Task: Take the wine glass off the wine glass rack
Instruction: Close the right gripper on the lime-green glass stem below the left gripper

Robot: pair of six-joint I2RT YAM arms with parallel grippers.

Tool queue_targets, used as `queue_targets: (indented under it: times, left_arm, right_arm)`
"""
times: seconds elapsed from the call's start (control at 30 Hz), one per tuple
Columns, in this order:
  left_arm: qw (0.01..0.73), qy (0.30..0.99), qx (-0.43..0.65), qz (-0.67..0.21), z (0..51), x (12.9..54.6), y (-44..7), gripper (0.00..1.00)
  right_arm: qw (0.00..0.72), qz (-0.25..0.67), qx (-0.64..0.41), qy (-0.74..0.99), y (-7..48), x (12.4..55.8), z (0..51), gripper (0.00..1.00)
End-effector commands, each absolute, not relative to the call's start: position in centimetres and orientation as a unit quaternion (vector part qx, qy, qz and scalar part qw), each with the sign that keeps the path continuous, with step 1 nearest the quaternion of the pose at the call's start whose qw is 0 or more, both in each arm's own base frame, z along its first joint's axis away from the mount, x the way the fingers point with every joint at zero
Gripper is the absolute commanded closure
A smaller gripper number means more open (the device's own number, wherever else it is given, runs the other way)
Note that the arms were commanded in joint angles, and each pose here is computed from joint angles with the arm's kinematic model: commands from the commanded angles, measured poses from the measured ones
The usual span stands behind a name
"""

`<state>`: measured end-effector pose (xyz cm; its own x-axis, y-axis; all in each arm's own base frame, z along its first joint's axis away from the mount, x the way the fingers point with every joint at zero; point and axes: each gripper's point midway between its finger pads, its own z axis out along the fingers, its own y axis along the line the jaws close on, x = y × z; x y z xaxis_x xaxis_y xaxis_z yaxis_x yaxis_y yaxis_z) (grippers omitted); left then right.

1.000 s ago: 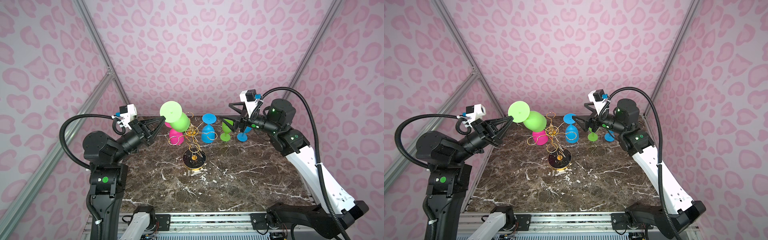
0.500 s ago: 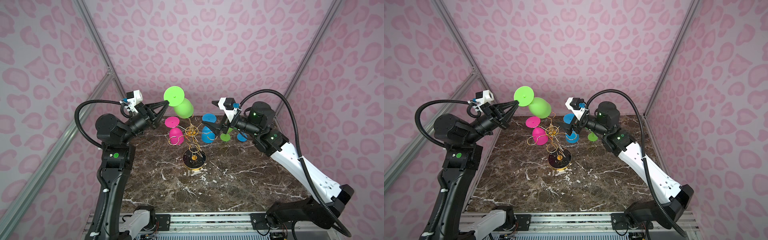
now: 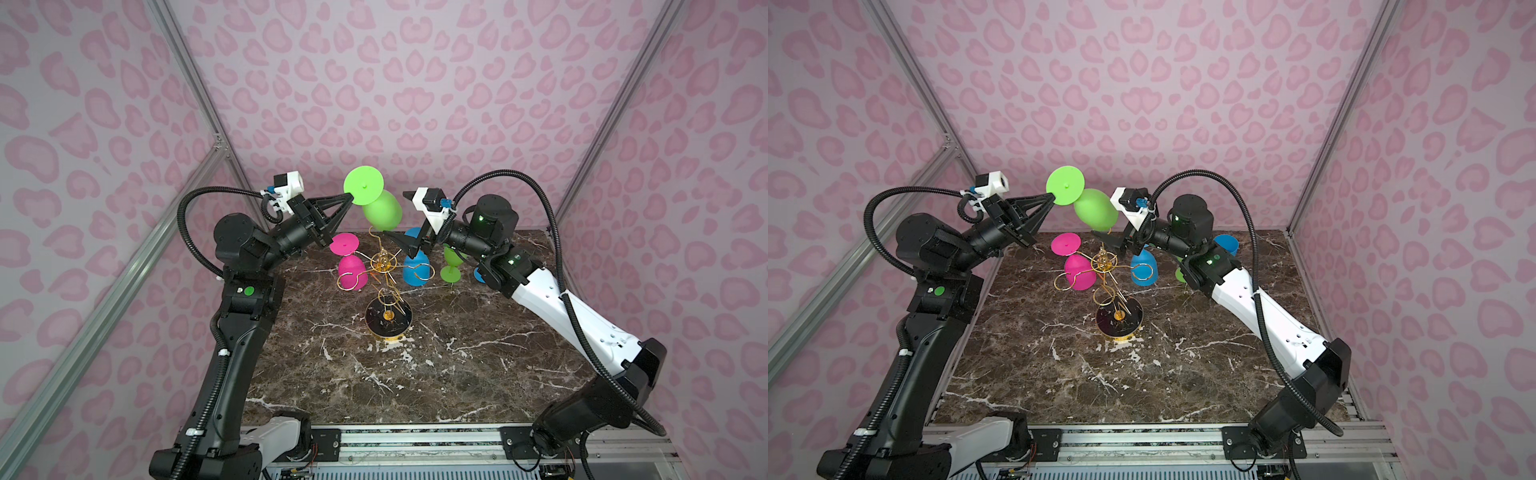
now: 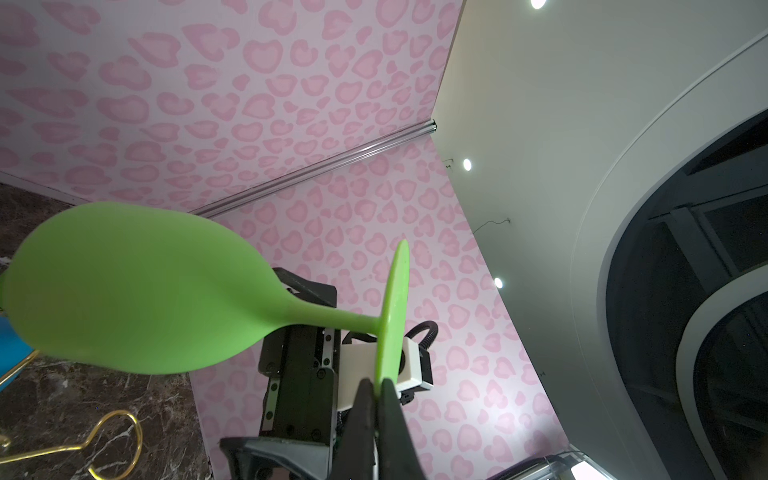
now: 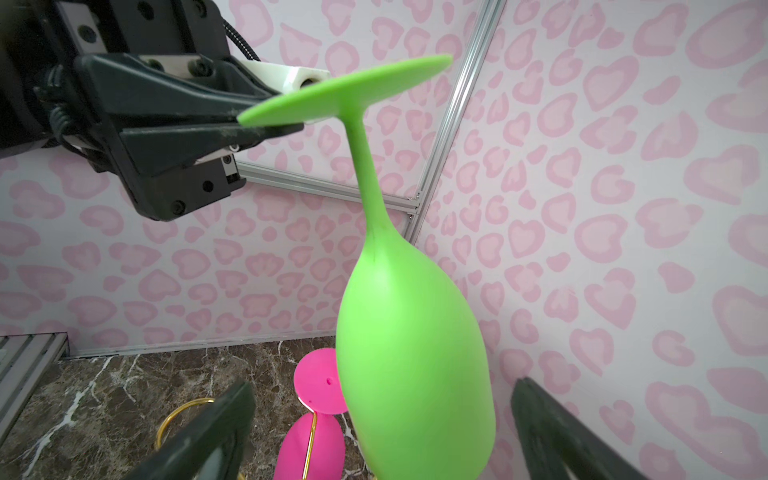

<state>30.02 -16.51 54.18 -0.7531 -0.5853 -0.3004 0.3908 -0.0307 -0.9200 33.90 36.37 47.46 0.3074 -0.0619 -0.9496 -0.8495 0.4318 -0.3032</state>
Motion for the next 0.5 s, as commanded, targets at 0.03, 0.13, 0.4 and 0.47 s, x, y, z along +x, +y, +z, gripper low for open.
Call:
queue_targets:
  times: [0.03, 0.13, 0.4, 0.47]
  left_arm:
    - [0.357, 0.589, -0.053, -0.723, 55.8, 29.1, -16.6, 0.96]
    - [0.358, 0.588, -0.051, -0.723, 56.0, 28.8, -16.6, 0.96]
    - [0.355, 0.588, -0.052, -0.725, 55.8, 28.9, -16.6, 0.96]
    - [0.354, 0.589, -0.054, -0.725, 55.7, 29.0, -16.6, 0.96]
  right_arm:
    - [0.694, 0.298, -0.433, 0.492, 37.1, 34.9, 48.8, 0.02]
    - [0.69, 0.309, -0.431, 0.492, 38.1, 35.9, 48.6, 0.02]
    - [0.681, 0.329, -0.427, 0.497, 40.0, 37.2, 47.9, 0.02]
    - [0.68, 0.328, -0.427, 0.497, 40.1, 37.1, 47.8, 0.04]
